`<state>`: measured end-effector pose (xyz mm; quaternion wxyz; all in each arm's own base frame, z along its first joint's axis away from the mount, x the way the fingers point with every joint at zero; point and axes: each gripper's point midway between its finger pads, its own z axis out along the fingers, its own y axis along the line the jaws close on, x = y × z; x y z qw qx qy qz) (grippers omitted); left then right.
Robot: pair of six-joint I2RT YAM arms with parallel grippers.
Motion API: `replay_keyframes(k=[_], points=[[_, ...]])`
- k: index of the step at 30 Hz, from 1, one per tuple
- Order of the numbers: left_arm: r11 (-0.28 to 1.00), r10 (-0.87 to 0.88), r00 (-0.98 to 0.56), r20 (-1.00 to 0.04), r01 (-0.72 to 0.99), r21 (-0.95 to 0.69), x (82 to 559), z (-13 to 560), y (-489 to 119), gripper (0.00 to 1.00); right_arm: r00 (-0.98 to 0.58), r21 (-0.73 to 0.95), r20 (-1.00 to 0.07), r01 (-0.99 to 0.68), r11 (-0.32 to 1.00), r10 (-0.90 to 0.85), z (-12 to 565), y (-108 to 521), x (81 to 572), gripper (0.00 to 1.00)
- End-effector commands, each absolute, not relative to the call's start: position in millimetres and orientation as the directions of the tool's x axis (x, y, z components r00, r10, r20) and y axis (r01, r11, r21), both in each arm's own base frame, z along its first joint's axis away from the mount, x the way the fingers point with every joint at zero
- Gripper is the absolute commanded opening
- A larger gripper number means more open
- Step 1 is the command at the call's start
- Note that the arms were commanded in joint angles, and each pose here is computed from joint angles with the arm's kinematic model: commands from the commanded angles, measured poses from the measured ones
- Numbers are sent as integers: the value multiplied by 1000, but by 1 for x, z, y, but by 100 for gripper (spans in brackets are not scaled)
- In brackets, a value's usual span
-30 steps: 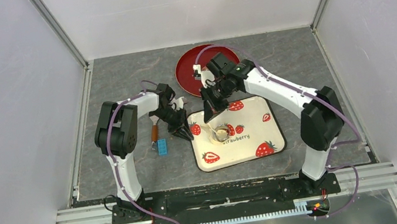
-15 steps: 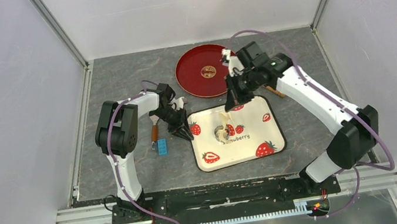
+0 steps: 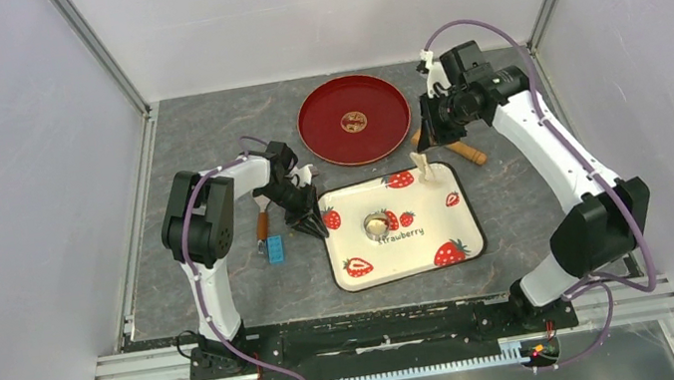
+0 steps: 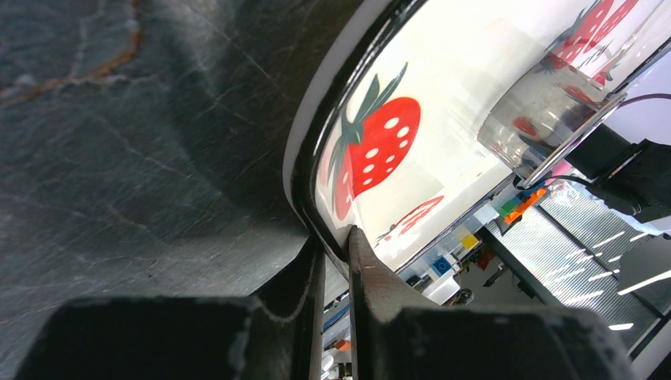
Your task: Roll out the dumpling wrappers from the dough
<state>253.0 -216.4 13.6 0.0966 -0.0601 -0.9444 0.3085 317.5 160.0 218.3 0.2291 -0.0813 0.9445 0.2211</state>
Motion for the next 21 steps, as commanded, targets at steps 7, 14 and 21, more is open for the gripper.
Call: replay_keyframes(k=[7, 14, 21], points=[[861, 226, -969, 103, 149, -487, 252, -8, -197, 17, -900, 294, -427, -233, 927, -90, 105, 140, 310, 0], [858, 232, -969, 89, 160, -488, 255, -3, -198, 17, -904, 140, -417, -165, 976, -93, 74, 110, 314, 26], [860, 235, -968, 89, 165, -484, 256, -3, -197, 18, -871, 6, -484, -94, 996, -79, 115, 87, 333, 67]])
